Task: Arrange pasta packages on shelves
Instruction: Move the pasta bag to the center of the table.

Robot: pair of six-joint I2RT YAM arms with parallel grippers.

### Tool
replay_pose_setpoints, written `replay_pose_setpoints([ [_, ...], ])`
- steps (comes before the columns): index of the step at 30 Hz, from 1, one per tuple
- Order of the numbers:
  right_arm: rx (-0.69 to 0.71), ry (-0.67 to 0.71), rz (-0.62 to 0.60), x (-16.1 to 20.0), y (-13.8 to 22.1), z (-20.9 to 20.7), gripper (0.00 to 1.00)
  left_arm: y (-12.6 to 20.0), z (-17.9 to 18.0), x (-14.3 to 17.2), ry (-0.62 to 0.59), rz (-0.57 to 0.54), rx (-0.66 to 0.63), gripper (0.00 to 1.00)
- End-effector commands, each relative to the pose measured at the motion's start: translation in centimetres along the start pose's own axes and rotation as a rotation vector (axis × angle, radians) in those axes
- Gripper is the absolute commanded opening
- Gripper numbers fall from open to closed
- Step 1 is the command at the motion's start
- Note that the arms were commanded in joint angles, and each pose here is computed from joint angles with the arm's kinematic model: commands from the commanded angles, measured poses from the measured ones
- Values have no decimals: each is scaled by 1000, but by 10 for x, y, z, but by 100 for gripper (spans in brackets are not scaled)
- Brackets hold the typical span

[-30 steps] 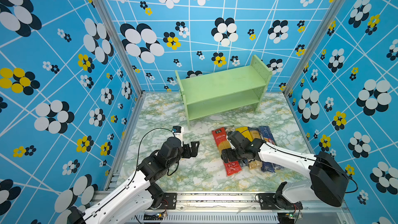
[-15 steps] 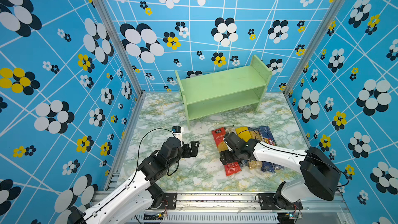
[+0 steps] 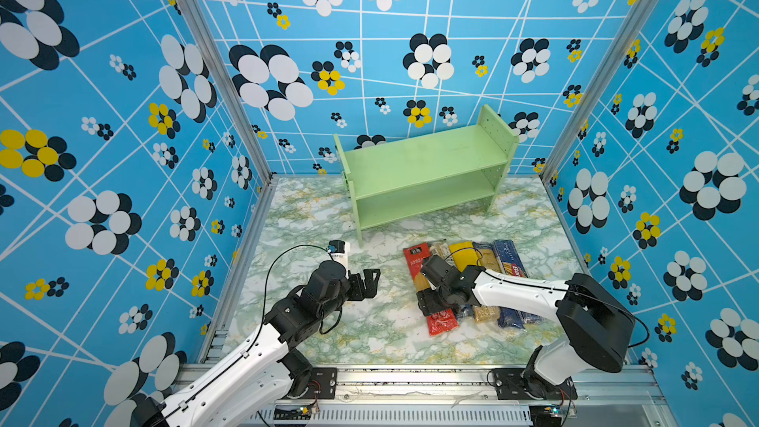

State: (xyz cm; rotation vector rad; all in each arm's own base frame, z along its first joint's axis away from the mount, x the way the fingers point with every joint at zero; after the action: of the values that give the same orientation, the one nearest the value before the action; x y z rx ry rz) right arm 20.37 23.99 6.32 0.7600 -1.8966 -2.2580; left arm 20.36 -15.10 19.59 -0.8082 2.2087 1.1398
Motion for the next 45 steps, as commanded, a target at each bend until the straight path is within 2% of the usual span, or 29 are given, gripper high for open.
replay_pose_setpoints([
  [1,64,38,57,11,-11,-6,82,-3,-1,-2,17,-12,13,99],
  [7,79,49,65,12,-15,-7,72,-3,1,-2,21,-12,10,99],
  [11,85,63,83,12,-20,-6,51,-3,3,0,28,-7,2,99],
  [13,88,74,91,11,-22,-5,44,-3,4,0,31,-7,-1,99],
  [21,91,124,52,-17,-25,5,41,-2,5,-1,37,-9,-1,99],
  [23,96,135,37,-28,-26,8,43,-1,5,-1,38,-11,1,99],
  [25,110,138,26,-36,-26,10,56,-1,6,-1,40,-11,-1,99],
  [29,111,147,28,-39,-27,11,66,1,7,1,44,-7,-2,99],
  [39,41,125,19,-1,-20,2,77,9,12,2,64,-33,-7,99],
  [45,-11,134,-10,17,-11,-2,89,4,13,5,71,-18,-7,99],
])
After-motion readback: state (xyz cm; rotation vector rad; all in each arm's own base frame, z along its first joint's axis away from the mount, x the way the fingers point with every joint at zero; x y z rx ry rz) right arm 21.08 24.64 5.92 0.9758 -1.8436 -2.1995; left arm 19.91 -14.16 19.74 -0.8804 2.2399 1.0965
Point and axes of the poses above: each gripper's point midway between its finger pads, its own y axis back along the fingers, its own z axis along the line the jaws close on, x = y × z, the point moved 4 cm from there along y, back along the fingers, and after that the axes turned 3 degrees about y, right-handed, at the moved point
